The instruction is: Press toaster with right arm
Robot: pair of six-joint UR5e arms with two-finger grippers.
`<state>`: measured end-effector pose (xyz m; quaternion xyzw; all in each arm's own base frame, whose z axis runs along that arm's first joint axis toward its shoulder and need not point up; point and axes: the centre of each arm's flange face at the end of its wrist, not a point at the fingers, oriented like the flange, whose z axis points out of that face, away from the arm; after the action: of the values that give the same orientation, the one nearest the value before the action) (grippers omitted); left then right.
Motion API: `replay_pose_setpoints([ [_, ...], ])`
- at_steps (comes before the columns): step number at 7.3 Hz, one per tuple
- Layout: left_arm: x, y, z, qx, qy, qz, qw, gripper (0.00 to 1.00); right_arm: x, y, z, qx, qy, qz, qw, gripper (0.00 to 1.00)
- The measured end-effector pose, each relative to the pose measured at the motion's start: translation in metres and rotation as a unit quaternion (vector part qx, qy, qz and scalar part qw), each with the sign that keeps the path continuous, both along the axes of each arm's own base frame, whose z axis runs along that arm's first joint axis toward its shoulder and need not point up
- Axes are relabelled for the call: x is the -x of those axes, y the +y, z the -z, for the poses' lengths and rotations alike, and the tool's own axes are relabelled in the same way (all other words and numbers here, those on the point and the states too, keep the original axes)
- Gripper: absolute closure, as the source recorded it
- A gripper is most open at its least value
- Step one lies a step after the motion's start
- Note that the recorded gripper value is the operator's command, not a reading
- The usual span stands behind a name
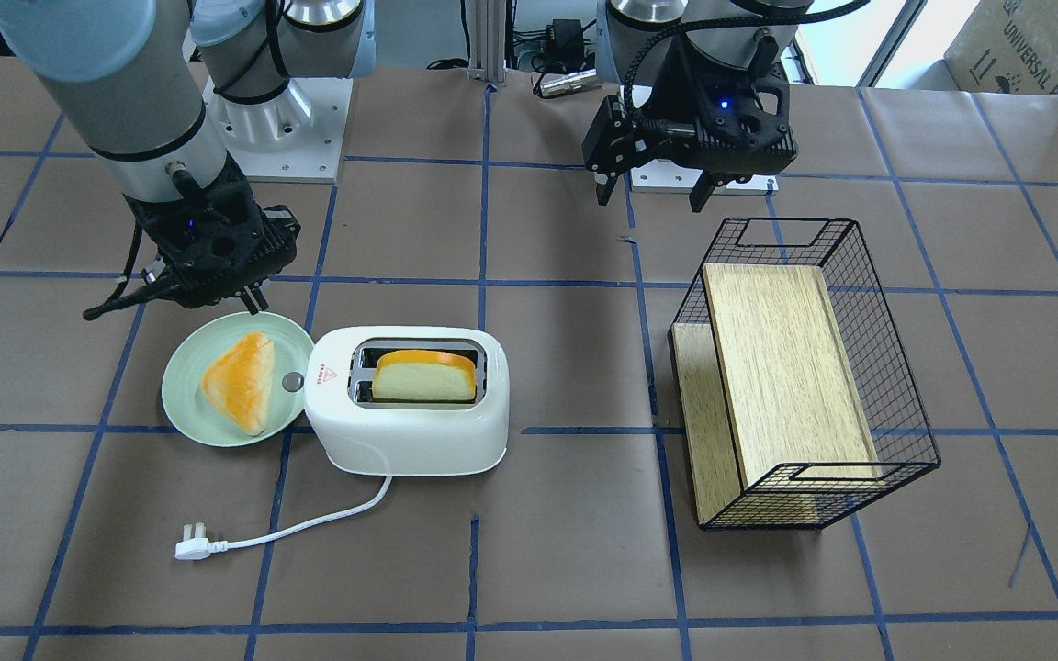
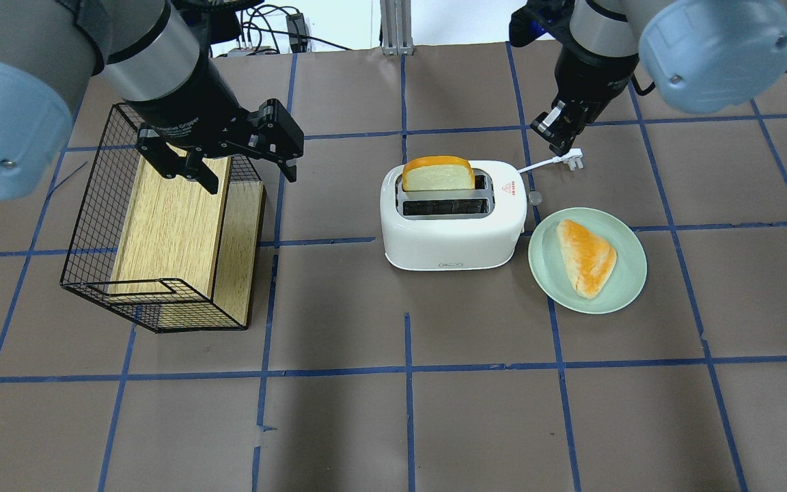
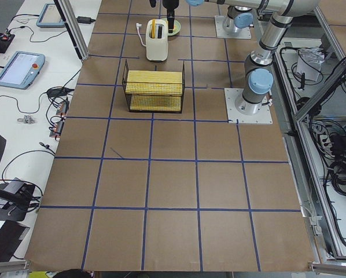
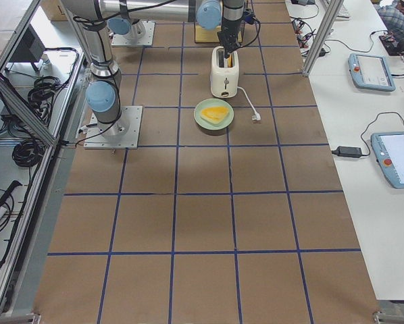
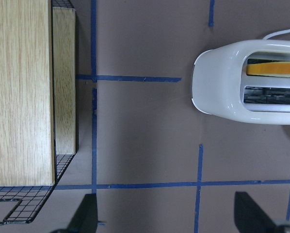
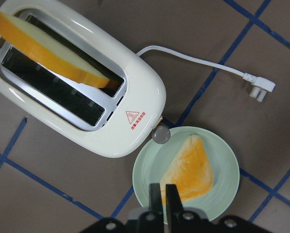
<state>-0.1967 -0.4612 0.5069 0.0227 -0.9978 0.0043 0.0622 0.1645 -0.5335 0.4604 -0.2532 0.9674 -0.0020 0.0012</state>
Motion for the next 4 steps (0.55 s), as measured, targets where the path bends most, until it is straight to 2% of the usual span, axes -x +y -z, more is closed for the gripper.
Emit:
replay_pose_setpoints([
  [1,0.000,0.000,0.000,0.000,0.000,0.000,1.0000,0.00,0.003,0.005,-0.010,0.002,-0.001,0.064,0.9979,0.56],
  [2,0.000,0.000,0.000,0.000,0.000,0.000,1.0000,0.00,0.007,0.010,-0.020,0.007,-0.004,0.125,0.9922,0.28],
  [3,0.000,0.000,0.000,0.000,0.000,0.000,1.0000,0.00,0.010,0.013,-0.028,0.011,-0.009,0.180,0.9835,0.19],
  [4,0.000,0.000,0.000,0.000,0.000,0.000,1.0000,0.00,0.010,0.015,-0.032,0.014,-0.011,0.207,0.9781,0.14],
])
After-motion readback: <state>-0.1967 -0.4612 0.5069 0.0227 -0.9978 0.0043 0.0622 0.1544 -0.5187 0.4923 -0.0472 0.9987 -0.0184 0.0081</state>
